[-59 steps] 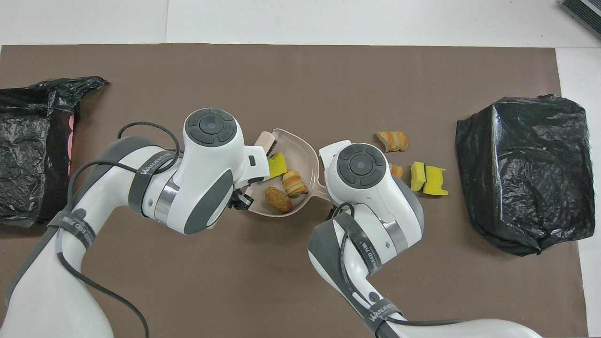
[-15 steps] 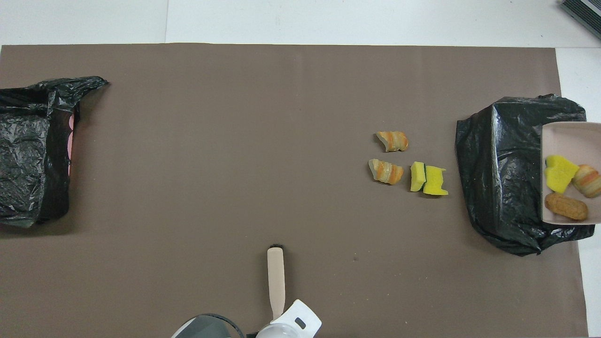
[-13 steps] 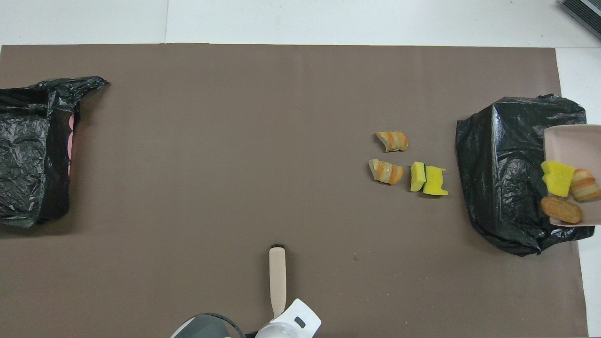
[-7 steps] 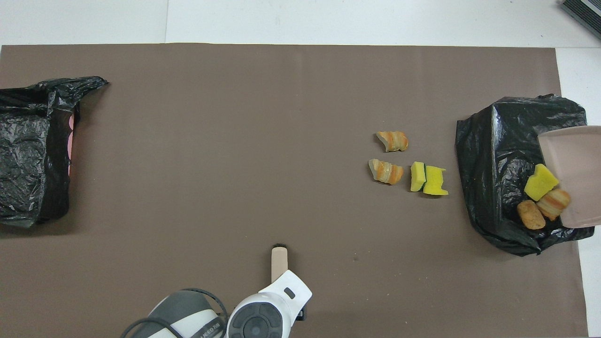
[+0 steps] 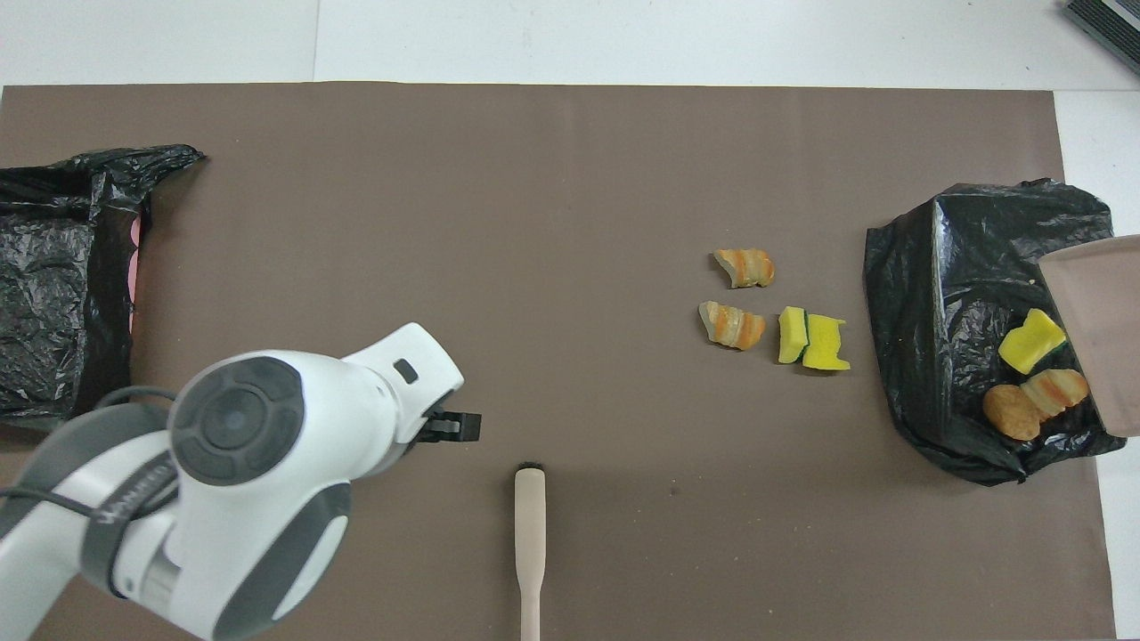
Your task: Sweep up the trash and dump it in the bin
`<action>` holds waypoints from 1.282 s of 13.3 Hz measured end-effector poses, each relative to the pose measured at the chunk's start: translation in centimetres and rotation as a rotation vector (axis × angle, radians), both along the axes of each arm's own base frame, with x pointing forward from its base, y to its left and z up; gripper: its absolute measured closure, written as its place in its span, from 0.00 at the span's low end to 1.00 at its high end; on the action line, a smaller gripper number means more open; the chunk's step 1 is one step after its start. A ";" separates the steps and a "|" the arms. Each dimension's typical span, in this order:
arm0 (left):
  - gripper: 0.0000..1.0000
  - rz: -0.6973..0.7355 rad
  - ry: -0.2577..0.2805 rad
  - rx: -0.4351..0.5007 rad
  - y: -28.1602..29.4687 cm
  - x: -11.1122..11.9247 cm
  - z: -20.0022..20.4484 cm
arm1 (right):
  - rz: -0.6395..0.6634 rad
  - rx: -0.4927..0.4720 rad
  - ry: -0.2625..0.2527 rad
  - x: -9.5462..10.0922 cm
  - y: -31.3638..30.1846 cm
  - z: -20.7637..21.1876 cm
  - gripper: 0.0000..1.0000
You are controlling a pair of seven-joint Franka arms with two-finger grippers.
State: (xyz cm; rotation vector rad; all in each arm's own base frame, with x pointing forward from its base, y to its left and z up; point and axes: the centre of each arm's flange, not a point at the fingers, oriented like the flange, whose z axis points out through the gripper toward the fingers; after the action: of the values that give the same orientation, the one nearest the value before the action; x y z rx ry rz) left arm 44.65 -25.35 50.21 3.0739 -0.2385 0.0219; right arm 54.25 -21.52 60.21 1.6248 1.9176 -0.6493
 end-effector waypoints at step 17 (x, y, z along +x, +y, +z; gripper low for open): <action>0.00 -0.059 -0.073 0.048 19.2 9.7 17.6 | -0.801 0.387 -0.447 -2.1 27.9 -0.4 0.67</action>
State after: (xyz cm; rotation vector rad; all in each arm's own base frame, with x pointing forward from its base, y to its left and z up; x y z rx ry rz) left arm 54.37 -6.12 67.86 3.1158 -0.3380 0.1273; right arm 52.11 6.41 59.79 2.5495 1.0727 -0.1518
